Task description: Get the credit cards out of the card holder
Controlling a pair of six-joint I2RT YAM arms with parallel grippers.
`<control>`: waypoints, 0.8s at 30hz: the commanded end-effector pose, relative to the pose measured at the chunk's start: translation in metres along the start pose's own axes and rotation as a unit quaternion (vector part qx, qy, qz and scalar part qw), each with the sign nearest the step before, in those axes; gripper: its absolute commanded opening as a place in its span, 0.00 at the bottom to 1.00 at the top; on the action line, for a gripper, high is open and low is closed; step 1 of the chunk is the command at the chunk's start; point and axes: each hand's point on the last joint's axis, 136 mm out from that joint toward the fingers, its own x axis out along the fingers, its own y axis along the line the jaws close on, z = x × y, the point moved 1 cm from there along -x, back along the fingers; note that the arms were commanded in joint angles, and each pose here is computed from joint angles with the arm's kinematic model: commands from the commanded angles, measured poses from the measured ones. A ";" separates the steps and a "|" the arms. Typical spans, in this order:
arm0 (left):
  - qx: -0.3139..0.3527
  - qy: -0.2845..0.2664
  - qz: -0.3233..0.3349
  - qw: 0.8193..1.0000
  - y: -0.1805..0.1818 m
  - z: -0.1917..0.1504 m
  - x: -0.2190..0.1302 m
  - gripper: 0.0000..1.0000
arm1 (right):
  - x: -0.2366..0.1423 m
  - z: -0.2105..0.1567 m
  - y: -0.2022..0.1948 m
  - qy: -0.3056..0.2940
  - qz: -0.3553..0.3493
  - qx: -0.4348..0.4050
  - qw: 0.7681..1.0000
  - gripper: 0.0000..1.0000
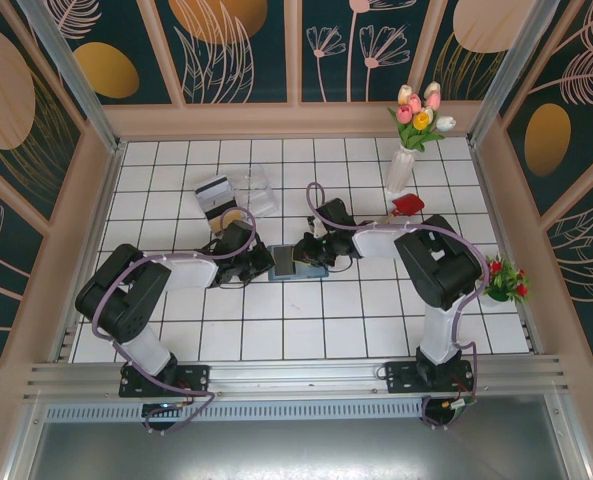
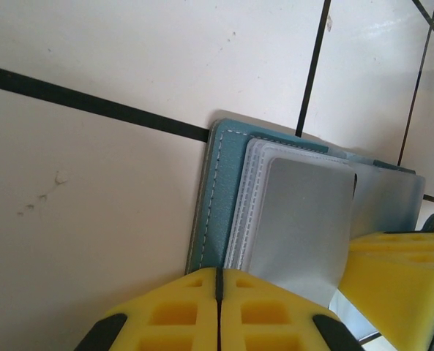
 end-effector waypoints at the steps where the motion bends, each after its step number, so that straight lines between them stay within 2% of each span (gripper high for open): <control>1: -0.007 0.038 0.067 0.997 0.041 -0.022 0.011 0.08 | 0.007 -0.005 -0.005 0.022 0.000 -0.010 1.000 0.18; 10: -0.006 0.039 0.066 0.997 0.041 -0.023 0.011 0.08 | 0.008 -0.006 0.001 0.028 0.007 -0.022 0.999 0.18; 14: -0.005 0.040 0.066 0.997 0.041 -0.023 0.010 0.12 | 0.009 -0.007 0.001 0.030 0.008 -0.024 0.999 0.17; 24: -0.001 0.039 0.071 0.997 0.043 -0.023 0.008 0.13 | 0.004 -0.004 0.003 0.018 0.003 -0.028 0.999 0.03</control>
